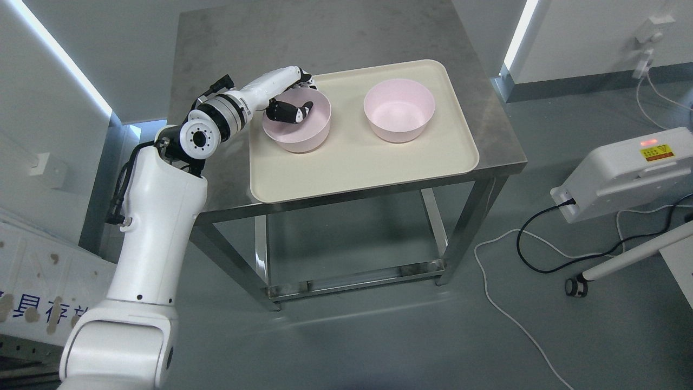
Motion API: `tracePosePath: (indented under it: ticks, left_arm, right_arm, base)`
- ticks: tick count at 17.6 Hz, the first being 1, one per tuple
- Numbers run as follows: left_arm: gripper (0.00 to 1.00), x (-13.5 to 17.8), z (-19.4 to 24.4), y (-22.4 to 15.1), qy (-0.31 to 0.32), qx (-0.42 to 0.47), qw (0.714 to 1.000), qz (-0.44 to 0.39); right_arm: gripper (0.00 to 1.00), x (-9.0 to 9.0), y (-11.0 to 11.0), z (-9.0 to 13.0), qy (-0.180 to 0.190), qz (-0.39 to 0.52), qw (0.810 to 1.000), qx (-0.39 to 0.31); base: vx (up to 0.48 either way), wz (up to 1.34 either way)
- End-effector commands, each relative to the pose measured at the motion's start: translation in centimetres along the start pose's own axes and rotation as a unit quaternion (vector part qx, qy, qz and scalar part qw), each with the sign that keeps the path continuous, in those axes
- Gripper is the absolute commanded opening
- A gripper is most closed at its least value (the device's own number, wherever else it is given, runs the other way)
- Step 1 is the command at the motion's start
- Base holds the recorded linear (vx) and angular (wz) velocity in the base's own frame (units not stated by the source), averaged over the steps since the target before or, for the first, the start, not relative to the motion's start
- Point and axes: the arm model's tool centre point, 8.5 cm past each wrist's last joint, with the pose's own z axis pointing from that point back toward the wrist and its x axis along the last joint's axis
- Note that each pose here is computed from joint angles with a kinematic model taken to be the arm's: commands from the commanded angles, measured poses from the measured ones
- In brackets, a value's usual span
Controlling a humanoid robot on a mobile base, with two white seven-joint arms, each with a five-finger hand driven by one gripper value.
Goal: Stack pink IKEA bowls on left shelf middle
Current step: 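Grasp the nearer pink bowl's rim with the left hand and lift, then carry the bowl over the other pink bowl and lower it inside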
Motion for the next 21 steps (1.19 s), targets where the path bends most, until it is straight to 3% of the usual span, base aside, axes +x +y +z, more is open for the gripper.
tracePosePath:
  ticks: [1,6,9,13,15,17,21]
  left_arm:
    - [0.01,1.2,-0.4,2.3,-0.045,0.065,0.986,0.144]
    - [0.01,4.2,-0.9,5.1,-0.086,0.083,0.980,0.161]
    - [0.01,8.7,-1.5,6.5,-0.122,0.057,0.985,0.103]
    - [0.01,16.6,-4.9,1.2,-0.162,-0.049,0.985,-0.025]
    - [0.01,18.4,-6.2,-2.3,-0.165,-0.086,0.980,-0.073]
    - [0.02,16.9,-7.6,-4.0,-0.138,-0.100,0.981,-0.091]
    - [0.03,14.6,-8.5,-2.9,-0.103,-0.099,0.985,-0.101]
  right_arm:
    - [1.00,0.2,-1.1,0.1,-0.001,0.002,1.000,-0.010]
    - [1.00,0.2,-1.1,0.1,-0.001,0.002,1.000,-0.009]
    - [1.00,0.2,-1.1,0.1,-0.001,0.002,1.000,-0.010]
    - [1.00,0.2,-1.1,0.1,-0.001,0.002,1.000,-0.009]
    - [1.00,0.2,-1.1,0.1,-0.001,0.002,1.000,-0.009]
    - [1.00,0.2,-1.1,0.1,-0.001,0.002,1.000,-0.010]
    - [1.00,0.2,-1.1,0.1,-0.001,0.002,1.000,-0.010]
  base:
    - [0.000,0.00]
    - [0.000,0.00]
    - [0.000,0.00]
    - [0.000,0.00]
    - [0.000,0.00]
    - [0.000,0.00]
    - [0.000,0.00]
